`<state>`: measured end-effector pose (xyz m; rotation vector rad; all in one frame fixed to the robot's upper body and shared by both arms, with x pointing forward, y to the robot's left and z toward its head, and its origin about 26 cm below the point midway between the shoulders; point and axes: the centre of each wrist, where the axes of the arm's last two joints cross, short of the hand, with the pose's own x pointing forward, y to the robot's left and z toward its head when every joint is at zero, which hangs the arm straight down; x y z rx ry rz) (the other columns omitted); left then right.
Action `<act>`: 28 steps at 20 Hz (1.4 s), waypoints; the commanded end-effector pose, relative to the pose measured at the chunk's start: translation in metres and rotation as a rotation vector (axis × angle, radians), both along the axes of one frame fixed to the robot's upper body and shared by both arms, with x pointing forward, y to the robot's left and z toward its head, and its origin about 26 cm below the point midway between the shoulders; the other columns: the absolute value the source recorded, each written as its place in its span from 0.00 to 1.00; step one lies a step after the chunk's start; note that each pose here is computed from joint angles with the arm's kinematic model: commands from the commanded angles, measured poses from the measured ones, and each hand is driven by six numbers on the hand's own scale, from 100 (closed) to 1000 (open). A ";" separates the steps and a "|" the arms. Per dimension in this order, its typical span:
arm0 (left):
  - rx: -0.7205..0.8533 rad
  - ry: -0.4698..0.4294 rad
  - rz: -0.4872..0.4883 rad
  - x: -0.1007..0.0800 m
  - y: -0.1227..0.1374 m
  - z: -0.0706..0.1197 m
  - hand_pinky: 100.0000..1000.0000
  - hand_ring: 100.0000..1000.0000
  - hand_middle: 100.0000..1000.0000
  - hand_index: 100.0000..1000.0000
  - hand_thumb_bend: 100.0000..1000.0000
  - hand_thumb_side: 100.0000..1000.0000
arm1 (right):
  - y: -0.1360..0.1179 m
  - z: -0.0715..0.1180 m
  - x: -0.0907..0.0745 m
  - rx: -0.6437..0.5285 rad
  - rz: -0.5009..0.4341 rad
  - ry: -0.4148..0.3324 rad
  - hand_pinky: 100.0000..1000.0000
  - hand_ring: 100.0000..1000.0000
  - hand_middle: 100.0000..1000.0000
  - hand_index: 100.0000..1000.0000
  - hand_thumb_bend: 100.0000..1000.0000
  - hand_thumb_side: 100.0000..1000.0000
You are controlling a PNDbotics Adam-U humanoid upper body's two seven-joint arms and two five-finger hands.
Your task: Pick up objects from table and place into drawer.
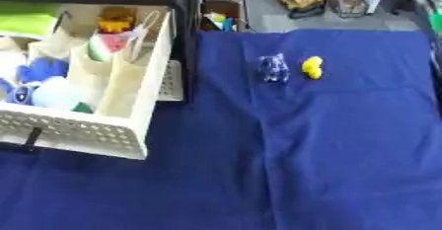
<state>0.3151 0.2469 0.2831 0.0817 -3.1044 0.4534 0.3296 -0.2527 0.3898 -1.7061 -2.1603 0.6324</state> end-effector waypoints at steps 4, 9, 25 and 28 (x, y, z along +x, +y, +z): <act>0.014 -0.014 -0.005 -0.003 0.001 0.004 0.21 0.31 0.48 0.69 0.16 1.00 | 0.009 0.003 0.029 0.018 -0.094 0.168 0.83 0.86 0.81 0.93 0.31 1.00; 0.013 -0.009 -0.007 -0.003 0.000 0.003 0.21 0.31 0.48 0.69 0.16 1.00 | 0.019 0.001 0.055 0.092 -0.144 0.314 0.83 0.87 0.81 0.94 0.40 1.00; 0.007 -0.006 -0.018 -0.003 -0.002 0.002 0.21 0.31 0.48 0.69 0.16 1.00 | 0.006 -0.025 0.124 0.041 -0.315 0.689 0.85 0.89 0.83 0.95 0.50 1.00; 0.006 -0.005 -0.018 -0.003 -0.002 0.002 0.21 0.31 0.48 0.69 0.16 1.00 | 0.000 -0.024 0.134 0.012 -0.341 0.751 0.85 0.89 0.83 0.95 0.50 1.00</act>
